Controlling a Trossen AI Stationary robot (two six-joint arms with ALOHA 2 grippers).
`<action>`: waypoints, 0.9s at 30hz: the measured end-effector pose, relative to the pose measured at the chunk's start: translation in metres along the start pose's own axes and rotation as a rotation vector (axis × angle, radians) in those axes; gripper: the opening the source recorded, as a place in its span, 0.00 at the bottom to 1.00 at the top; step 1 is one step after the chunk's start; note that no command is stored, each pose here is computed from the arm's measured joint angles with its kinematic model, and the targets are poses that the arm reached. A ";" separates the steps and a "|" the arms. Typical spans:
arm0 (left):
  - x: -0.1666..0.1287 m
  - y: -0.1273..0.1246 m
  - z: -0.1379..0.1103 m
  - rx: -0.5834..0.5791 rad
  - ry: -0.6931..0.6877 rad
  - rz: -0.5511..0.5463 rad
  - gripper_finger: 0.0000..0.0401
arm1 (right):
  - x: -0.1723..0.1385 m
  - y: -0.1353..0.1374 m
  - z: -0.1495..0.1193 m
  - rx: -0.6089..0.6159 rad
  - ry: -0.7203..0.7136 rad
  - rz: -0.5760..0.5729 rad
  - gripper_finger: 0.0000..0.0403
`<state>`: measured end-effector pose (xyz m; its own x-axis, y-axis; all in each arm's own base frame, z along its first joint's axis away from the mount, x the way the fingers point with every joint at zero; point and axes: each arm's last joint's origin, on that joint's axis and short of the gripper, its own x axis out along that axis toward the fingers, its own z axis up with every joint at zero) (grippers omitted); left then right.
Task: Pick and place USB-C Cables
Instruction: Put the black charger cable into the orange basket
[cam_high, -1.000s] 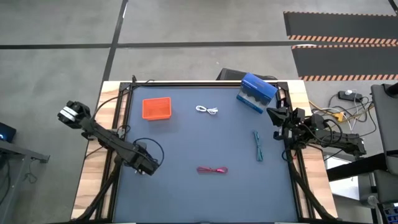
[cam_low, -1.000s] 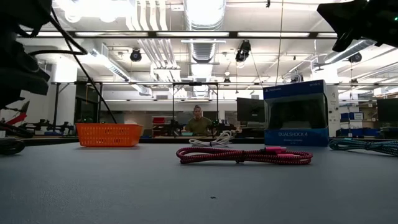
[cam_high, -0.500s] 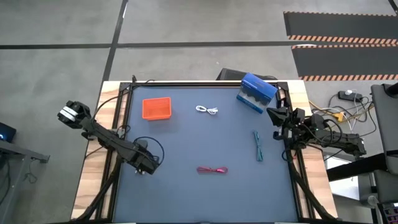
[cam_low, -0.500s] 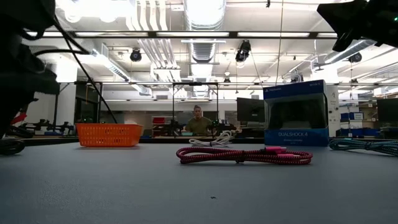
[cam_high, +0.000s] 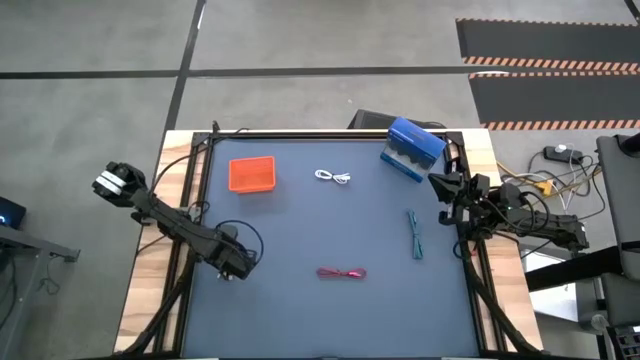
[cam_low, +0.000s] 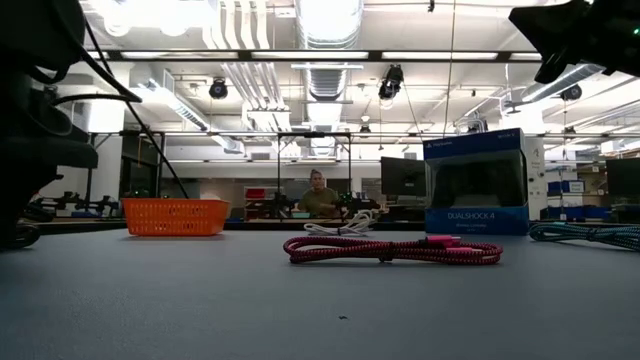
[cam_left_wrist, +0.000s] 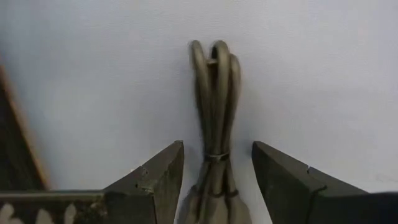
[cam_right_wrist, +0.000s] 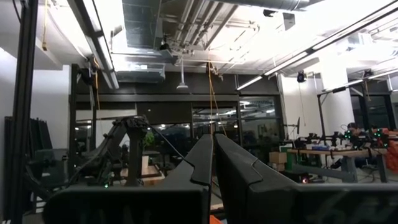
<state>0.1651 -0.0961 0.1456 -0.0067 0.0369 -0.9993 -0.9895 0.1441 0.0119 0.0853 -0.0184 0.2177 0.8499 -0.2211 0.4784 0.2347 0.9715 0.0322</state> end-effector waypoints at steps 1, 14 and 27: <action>0.001 0.000 0.000 0.000 0.001 -0.003 0.44 | 0.000 0.000 0.000 0.000 0.000 0.000 0.02; 0.001 -0.001 0.000 0.000 0.002 -0.014 0.16 | 0.000 0.000 -0.001 -0.008 0.013 0.000 0.02; -0.010 -0.009 -0.004 0.052 0.028 -0.042 0.06 | 0.000 0.000 -0.001 -0.009 0.013 -0.001 0.02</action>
<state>0.1736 -0.1015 0.1555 0.0299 0.0021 -0.9996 -0.9801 0.1965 -0.0289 0.0859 -0.0185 0.2165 0.8558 -0.2229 0.4668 0.2395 0.9706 0.0243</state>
